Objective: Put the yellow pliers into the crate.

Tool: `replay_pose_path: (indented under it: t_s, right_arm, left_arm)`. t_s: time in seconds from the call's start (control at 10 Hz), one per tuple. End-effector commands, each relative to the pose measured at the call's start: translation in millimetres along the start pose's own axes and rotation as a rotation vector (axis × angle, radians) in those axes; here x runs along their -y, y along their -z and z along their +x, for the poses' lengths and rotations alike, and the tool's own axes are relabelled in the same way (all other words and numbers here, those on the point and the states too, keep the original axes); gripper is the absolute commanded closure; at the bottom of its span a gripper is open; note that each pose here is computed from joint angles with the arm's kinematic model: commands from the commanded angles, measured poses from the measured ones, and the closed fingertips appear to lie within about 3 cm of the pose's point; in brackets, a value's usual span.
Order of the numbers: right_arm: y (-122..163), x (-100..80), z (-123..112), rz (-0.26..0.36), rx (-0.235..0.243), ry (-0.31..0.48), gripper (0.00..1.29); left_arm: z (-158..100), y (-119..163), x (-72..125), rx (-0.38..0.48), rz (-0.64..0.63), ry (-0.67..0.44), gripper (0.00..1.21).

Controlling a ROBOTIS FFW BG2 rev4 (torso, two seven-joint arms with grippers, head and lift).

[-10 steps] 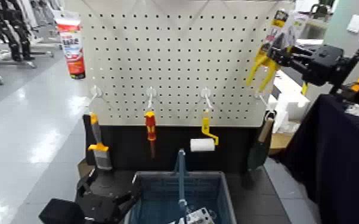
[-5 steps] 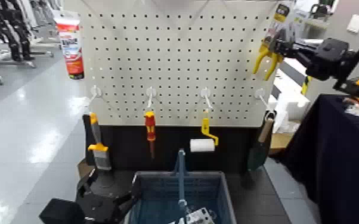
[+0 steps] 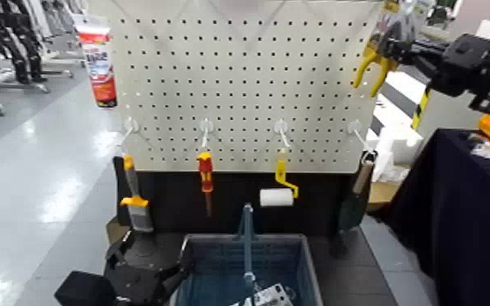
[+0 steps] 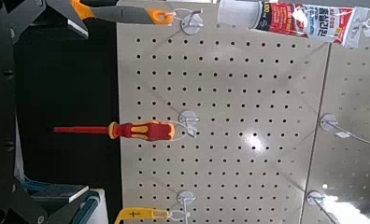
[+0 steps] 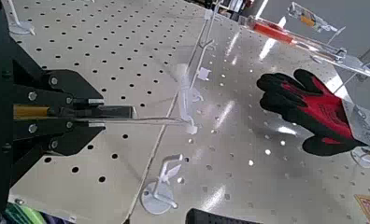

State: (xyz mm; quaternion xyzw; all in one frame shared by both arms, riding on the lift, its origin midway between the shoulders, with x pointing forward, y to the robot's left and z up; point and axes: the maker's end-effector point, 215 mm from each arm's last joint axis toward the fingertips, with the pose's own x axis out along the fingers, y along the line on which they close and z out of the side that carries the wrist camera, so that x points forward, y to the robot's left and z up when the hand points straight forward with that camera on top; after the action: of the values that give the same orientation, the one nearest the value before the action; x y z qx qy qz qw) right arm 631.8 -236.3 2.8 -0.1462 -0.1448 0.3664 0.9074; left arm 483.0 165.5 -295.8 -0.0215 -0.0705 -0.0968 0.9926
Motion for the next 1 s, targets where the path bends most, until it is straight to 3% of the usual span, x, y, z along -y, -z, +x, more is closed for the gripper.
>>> replay_pose_path:
  t_s: [0.1, 0.8, 1.0]
  right_arm:
    - [-9, 0.9, -4, -0.02, -0.002, 0.0, 1.11]
    - [-5, -18.0, -30, 0.008, -0.009, 0.009, 1.11]
    - [-3, -30.8, -40, 0.027, -0.006, 0.012, 1.11]
  left_arm:
    - [0, 1, -0.8, -0.002, 0.0, -0.002, 0.15]
    - [2, 0, 1.0, -0.004, 0.001, 0.006, 0.14]
    - [4, -1, 2.1, -0.003, 0.003, 0.01, 0.14]
